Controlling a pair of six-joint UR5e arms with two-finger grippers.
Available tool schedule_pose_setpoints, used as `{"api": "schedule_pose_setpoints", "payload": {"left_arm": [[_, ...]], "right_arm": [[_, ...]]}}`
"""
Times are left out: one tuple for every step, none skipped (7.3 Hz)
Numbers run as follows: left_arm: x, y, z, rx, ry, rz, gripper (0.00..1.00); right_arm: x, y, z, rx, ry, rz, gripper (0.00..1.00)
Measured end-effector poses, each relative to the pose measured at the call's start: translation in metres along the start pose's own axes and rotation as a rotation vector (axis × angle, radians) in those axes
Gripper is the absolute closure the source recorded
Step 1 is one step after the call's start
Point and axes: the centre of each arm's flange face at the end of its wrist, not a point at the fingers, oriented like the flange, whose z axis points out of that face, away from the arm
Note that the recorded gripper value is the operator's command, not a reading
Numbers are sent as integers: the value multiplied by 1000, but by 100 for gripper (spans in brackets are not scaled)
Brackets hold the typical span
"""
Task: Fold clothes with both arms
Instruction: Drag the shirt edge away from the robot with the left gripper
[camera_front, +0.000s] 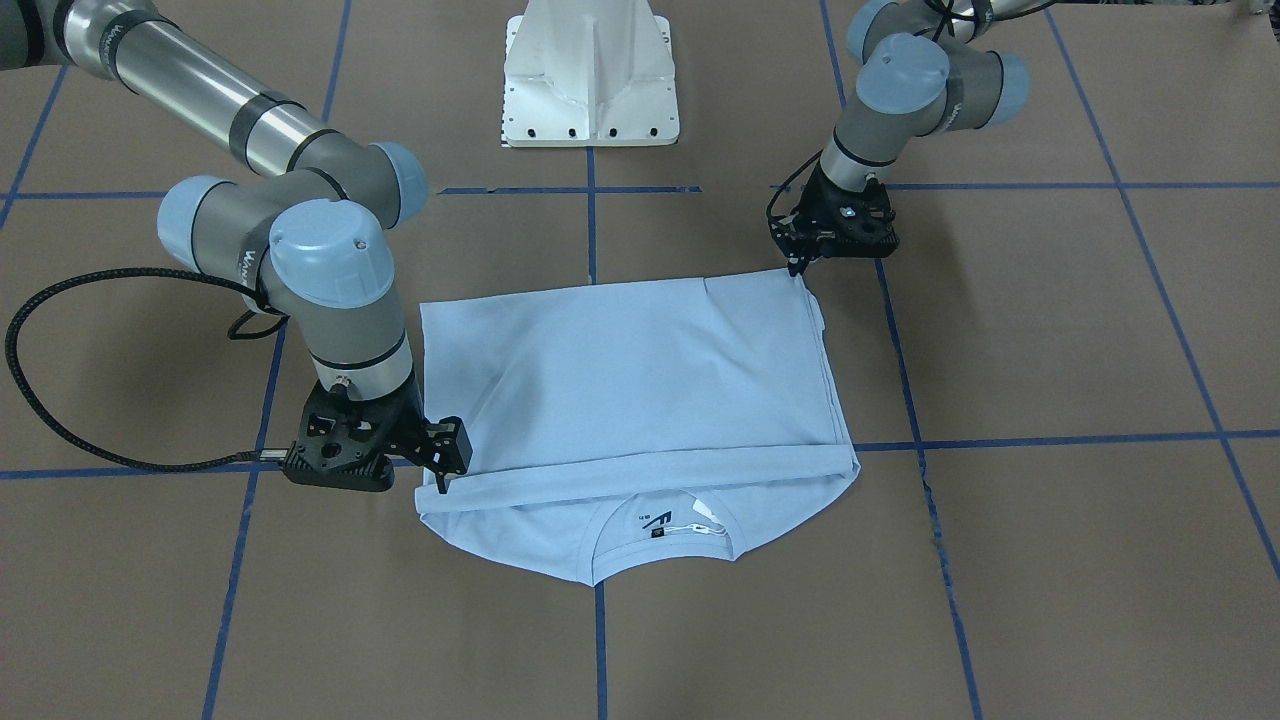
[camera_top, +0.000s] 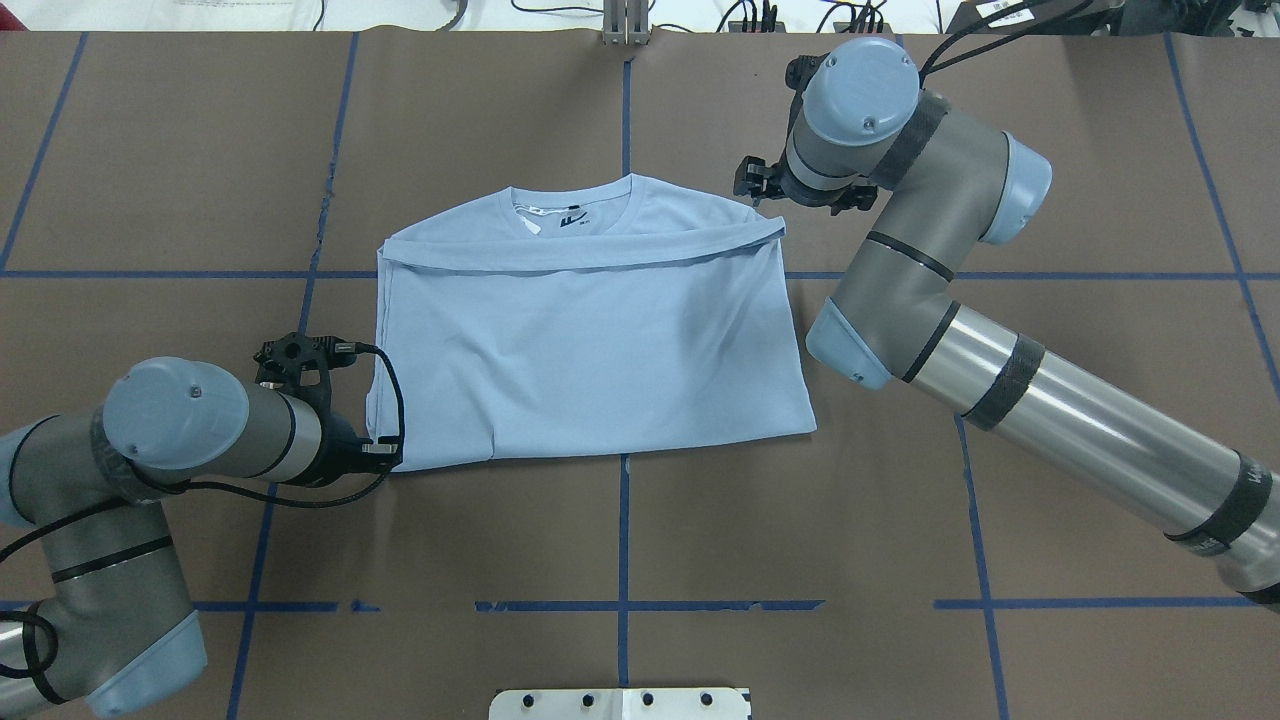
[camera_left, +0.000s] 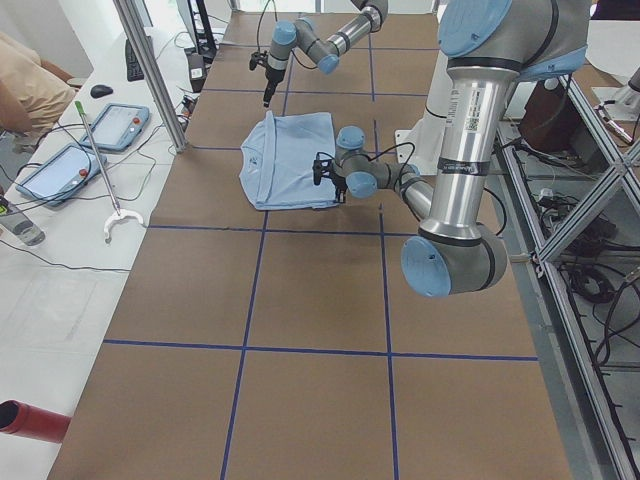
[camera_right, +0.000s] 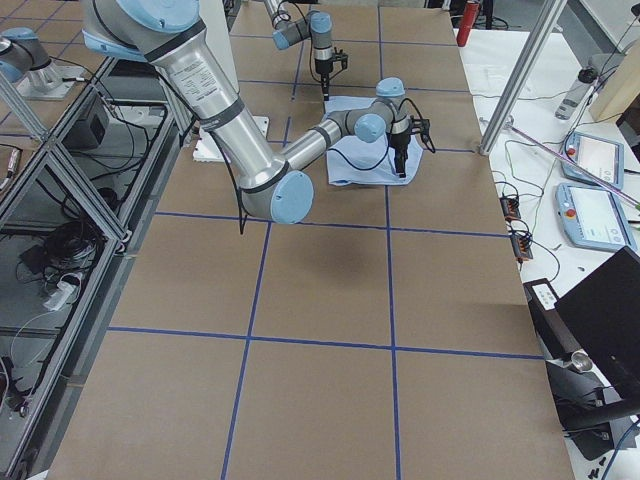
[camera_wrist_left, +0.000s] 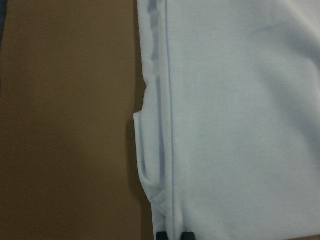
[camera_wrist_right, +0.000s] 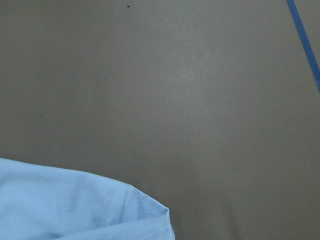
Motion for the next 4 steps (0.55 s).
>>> {"api": "schedule_pose_setpoints", "payload": {"left_arm": [[-3,-3,-4,7,0,3,100],[-10,-14,-9,24,-7,24,100],[-28,-40,-15,60,-31,71,100],[-55,-74,-13,94,-80,118,100]], "right_arm": [[-1,0,0,0,-1,3,0],[-1,0,-1,0,-2,4,0],[-2,0,-1,1,-3,5,0],[-2,0,-2,1,-4,5,0]]}}
